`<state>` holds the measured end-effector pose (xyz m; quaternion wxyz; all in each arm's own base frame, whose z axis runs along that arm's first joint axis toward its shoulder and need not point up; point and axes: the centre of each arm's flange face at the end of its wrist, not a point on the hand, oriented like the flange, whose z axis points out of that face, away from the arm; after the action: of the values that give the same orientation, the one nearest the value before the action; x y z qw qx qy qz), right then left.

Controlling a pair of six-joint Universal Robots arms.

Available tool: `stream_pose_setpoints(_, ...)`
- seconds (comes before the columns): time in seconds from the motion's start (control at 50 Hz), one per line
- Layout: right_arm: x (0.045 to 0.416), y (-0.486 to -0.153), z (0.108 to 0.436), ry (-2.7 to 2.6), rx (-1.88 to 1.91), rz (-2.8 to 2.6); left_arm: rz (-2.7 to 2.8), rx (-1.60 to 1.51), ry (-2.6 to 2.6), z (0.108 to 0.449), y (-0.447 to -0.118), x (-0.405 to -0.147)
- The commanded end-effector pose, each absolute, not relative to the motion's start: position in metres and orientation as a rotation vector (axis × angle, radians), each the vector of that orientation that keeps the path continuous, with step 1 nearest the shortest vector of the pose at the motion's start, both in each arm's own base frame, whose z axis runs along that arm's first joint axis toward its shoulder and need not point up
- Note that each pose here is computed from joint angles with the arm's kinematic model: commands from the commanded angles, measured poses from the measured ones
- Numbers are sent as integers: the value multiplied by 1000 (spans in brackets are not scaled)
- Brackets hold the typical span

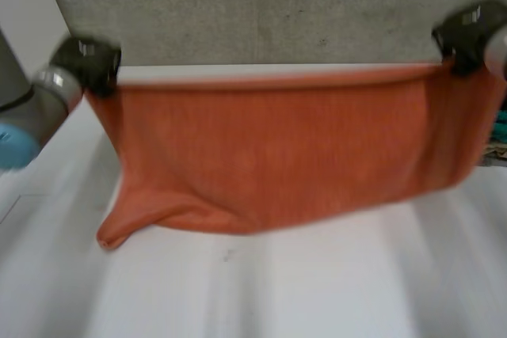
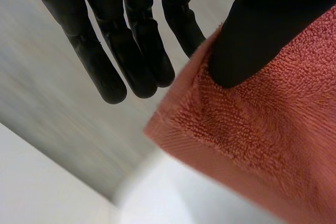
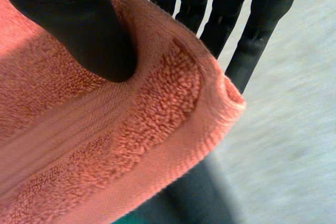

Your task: Fold the laundry.

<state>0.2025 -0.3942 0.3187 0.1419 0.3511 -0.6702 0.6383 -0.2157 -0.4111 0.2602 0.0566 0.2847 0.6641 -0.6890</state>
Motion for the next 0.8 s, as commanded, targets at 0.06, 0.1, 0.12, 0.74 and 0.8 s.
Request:
stream_pose_setpoints(0.06, 222, -435, 431, -1108, 448, 2555, -2816, 320, 1074, 400, -453, -222)
stream_pose_setpoints(0.1, 222, -434, 440, -1015, 403, 2608, -2871, 255, 987, 410, -453, -219)
stream_pose_setpoints(0.12, 222, -432, 442, -995, 393, 2619, -2884, 239, 980, 410, -453, -220)
stream_pose_setpoints(0.74, 211, -395, 142, -2215, 1055, 1541, -1996, 852, 2078, 162, -358, -206)
stream_pose_setpoints(0.8, 201, -359, 140, -2281, 1160, 1327, -1779, 927, 2165, 164, -318, -185)
